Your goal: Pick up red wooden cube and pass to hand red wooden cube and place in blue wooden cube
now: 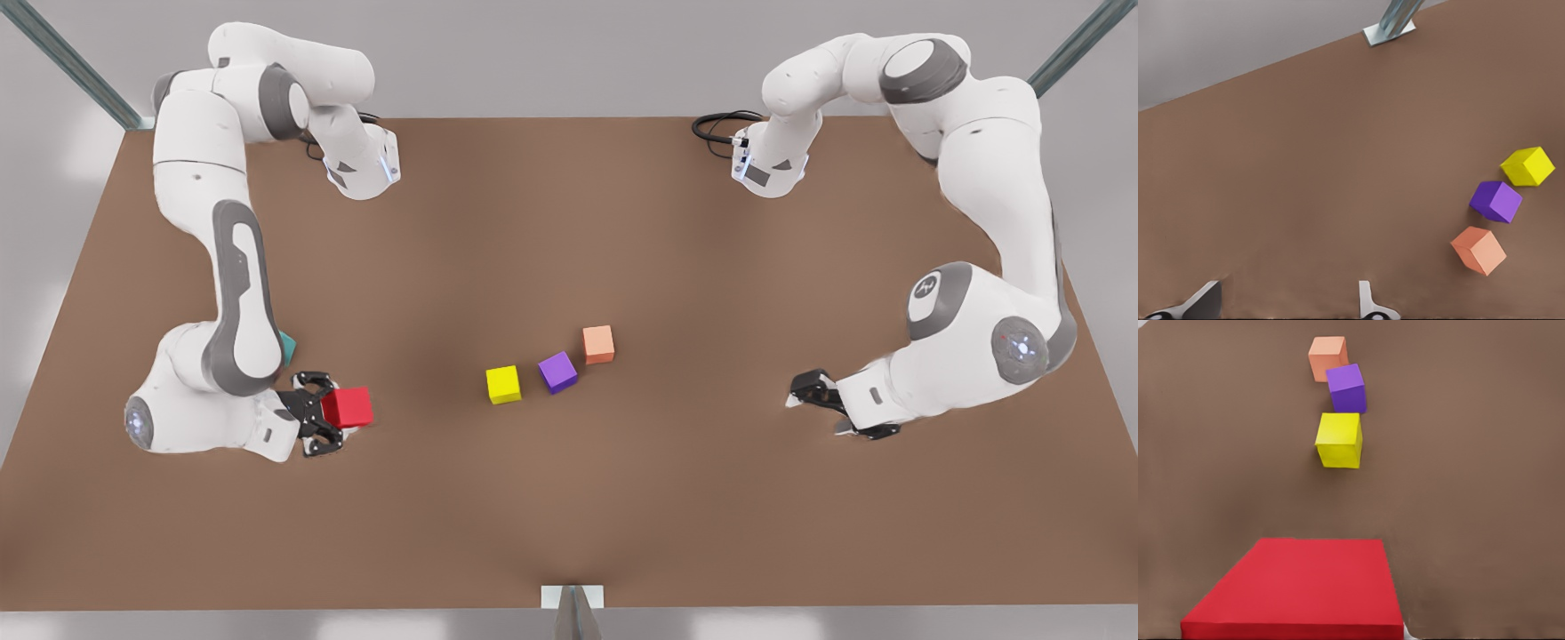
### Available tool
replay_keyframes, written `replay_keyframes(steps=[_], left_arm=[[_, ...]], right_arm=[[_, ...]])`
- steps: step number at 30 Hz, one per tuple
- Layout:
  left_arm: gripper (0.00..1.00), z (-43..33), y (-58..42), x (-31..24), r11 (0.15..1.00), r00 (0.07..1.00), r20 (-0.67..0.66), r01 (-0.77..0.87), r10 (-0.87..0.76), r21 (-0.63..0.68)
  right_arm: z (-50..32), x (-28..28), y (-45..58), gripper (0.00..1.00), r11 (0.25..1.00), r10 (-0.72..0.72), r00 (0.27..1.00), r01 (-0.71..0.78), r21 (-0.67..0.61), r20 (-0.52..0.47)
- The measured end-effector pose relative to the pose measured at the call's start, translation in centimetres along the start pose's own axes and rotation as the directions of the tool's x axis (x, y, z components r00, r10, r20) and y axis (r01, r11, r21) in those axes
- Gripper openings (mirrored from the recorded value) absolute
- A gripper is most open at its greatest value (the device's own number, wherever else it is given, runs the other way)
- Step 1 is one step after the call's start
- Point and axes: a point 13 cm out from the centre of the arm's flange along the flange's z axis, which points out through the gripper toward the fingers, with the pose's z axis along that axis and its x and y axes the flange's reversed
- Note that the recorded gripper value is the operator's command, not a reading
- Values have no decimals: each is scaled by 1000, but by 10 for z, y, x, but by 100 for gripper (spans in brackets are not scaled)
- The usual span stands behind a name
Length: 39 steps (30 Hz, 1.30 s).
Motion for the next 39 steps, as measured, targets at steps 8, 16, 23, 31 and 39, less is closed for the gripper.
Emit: replay_keyframes(steps=[8, 16, 23, 31, 39], left_arm=[[100, 0, -11, 109, 955, 949, -192, 210, -251, -211], [100, 5, -42, 111, 961, 936, -226, 243, -269, -133], [100, 14, -47, 113, 958, 925, -250, 262, -285, -119], [100, 15, -47, 117, 953, 916, -265, 278, -301, -121], [100, 19, -46, 119, 950, 909, -277, 287, -311, -123]], right_arm=[[4, 112, 112, 41, 959, 226, 888, -274, -66, -401], [17, 162, 175, 41, 912, 396, 795, -398, 98, -460], [40, 185, 201, 41, 876, 477, 752, -446, 183, -455], [48, 214, 217, 41, 821, 569, 706, -519, 239, -422], [63, 222, 222, 41, 797, 602, 686, -552, 245, -410]])
